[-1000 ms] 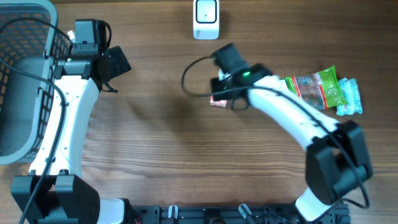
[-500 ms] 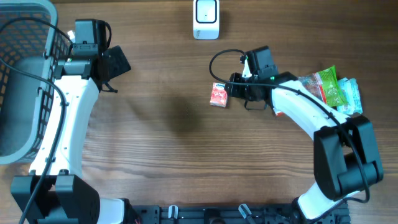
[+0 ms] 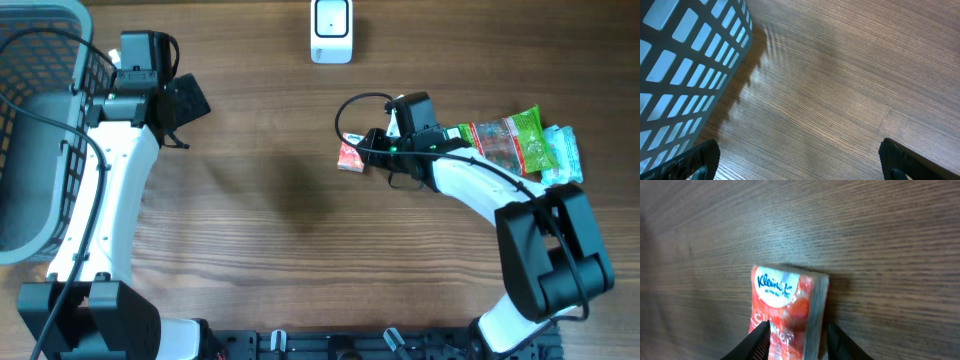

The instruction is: Scan the item barcode

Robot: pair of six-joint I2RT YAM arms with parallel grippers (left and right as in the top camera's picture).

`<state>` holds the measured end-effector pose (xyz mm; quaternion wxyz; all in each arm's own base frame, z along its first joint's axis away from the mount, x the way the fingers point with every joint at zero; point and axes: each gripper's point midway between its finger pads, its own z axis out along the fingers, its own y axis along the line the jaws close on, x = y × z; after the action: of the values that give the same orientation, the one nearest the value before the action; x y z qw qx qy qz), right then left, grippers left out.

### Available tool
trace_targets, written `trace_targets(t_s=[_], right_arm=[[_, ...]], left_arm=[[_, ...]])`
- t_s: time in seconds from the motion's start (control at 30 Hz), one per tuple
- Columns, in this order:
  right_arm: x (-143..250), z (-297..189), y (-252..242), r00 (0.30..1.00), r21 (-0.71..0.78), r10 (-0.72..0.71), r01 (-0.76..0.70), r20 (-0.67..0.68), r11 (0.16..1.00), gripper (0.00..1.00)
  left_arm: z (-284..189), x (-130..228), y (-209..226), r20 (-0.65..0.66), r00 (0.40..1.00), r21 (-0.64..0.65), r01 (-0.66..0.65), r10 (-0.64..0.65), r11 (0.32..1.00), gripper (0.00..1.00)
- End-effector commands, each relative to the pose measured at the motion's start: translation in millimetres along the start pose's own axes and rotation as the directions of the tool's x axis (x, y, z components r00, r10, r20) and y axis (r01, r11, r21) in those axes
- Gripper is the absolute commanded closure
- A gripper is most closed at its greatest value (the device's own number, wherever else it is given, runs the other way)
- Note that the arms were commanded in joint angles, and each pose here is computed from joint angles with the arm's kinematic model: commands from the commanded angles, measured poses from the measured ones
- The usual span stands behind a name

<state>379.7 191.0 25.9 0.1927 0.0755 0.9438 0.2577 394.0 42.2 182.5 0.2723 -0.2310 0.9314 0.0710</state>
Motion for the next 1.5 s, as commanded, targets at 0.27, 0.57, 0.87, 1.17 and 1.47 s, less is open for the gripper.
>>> trace_targets(t_s=[0.27,0.57,0.87,1.17,1.47], right_arm=[[13,14,-4,0.998,-0.016,0.034,-0.035,-0.053,0.999,0.63],[13,14,-5,0.998,-0.011,0.042,-0.043,-0.051,0.999,0.63],[13,15,-6,0.998,0.006,0.037,-0.037,-0.041,0.999,0.63],[21,26,-5,0.997,0.035,0.067,-0.066,-0.037,0.997,0.67],[22,26,-9,0.993,0.053,0.113,-0.111,-0.031,0.992,0.67]], left_arm=[[-2,-4,2,0.011,1.000,-0.004,-0.005,0.005,1.000,0.00],[-2,-4,2,0.011,1.000,-0.004,-0.005,0.005,1.000,0.00],[-2,-4,2,0.011,1.000,-0.004,-0.005,0.005,1.000,0.00],[-2,-4,2,0.011,1.000,-0.004,-0.005,0.005,1.000,0.00],[-2,-4,2,0.011,1.000,-0.004,-0.005,0.005,1.000,0.00]])
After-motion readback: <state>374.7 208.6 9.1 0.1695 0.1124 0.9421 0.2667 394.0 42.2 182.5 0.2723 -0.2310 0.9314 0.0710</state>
